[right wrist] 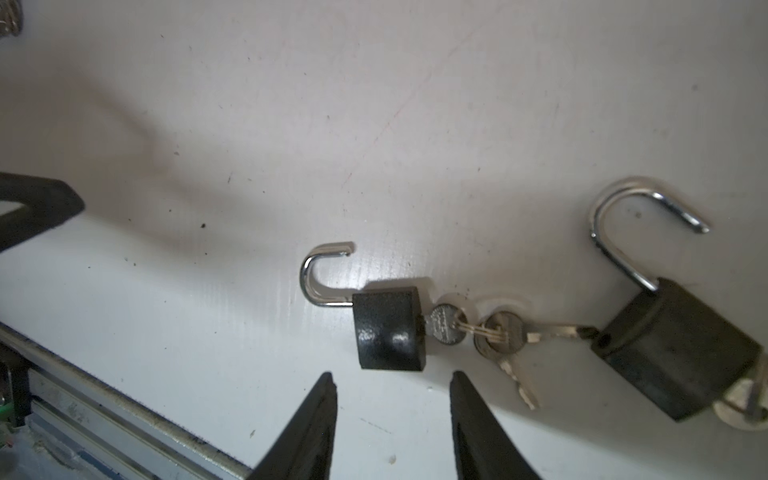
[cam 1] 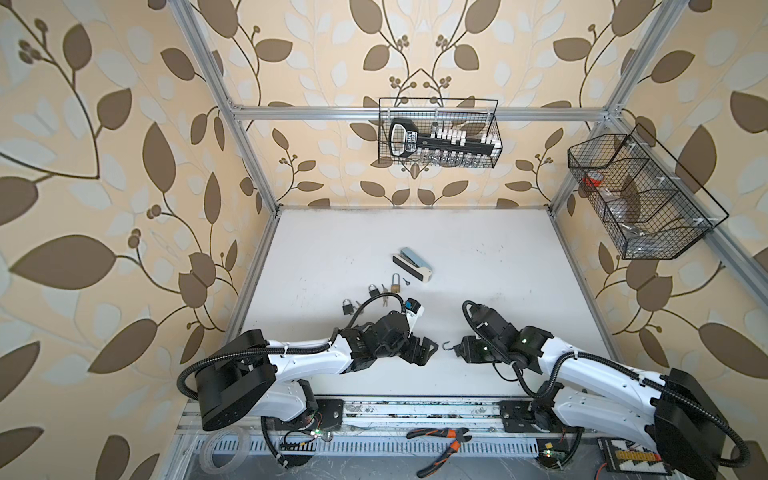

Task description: Lock with the key

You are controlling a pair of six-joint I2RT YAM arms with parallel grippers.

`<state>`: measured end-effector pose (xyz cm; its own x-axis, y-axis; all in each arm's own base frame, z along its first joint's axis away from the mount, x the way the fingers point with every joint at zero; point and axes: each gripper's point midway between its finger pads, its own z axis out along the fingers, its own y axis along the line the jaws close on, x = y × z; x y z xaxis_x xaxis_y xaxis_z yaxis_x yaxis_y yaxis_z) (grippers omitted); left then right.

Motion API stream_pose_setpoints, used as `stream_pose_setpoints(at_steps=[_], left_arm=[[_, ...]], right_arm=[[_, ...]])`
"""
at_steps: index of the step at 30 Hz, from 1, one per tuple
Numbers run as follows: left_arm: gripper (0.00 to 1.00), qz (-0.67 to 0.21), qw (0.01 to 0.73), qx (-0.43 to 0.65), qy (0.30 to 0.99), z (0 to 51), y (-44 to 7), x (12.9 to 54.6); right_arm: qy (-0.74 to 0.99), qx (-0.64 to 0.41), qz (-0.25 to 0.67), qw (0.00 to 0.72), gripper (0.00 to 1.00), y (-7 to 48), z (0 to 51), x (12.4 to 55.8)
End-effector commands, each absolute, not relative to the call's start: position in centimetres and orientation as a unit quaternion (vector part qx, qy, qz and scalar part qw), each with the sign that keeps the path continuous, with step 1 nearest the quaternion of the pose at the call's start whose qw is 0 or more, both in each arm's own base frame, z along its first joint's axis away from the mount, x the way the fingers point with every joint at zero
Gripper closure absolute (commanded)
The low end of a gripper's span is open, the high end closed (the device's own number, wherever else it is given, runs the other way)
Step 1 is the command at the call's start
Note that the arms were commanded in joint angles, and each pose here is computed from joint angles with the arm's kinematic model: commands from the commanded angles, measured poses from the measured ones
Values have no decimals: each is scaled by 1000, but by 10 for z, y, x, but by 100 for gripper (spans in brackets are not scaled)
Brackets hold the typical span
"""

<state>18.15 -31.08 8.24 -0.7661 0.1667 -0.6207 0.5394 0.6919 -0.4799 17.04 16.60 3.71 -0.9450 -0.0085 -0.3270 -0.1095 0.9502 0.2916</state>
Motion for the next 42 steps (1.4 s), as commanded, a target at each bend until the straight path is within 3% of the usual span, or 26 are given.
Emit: stream_pose_setpoints(at_steps=[1, 16, 27, 32, 36, 42], left_arm=[[8, -340, 311, 179, 869, 102, -314, 194], [8, -306, 342, 151, 875, 111, -288, 206], [8, -331, 329, 111, 877, 115, -263, 220], [10, -372, 314, 81, 870, 118, -250, 227], [10, -385, 318, 52, 865, 126, -232, 233], [10, -386, 335, 34, 859, 142, -212, 235]], right_arm=[[976, -28, 149, 158, 54, 165, 29, 169], [965, -60, 204, 153, 54, 197, 21, 169], [955, -121, 200, 184, 53, 202, 47, 165], [929, -222, 164, 246, 49, 214, 70, 193], [898, -289, 174, 282, 35, 245, 95, 218], [828, -395, 110, 382, 28, 258, 137, 255]])
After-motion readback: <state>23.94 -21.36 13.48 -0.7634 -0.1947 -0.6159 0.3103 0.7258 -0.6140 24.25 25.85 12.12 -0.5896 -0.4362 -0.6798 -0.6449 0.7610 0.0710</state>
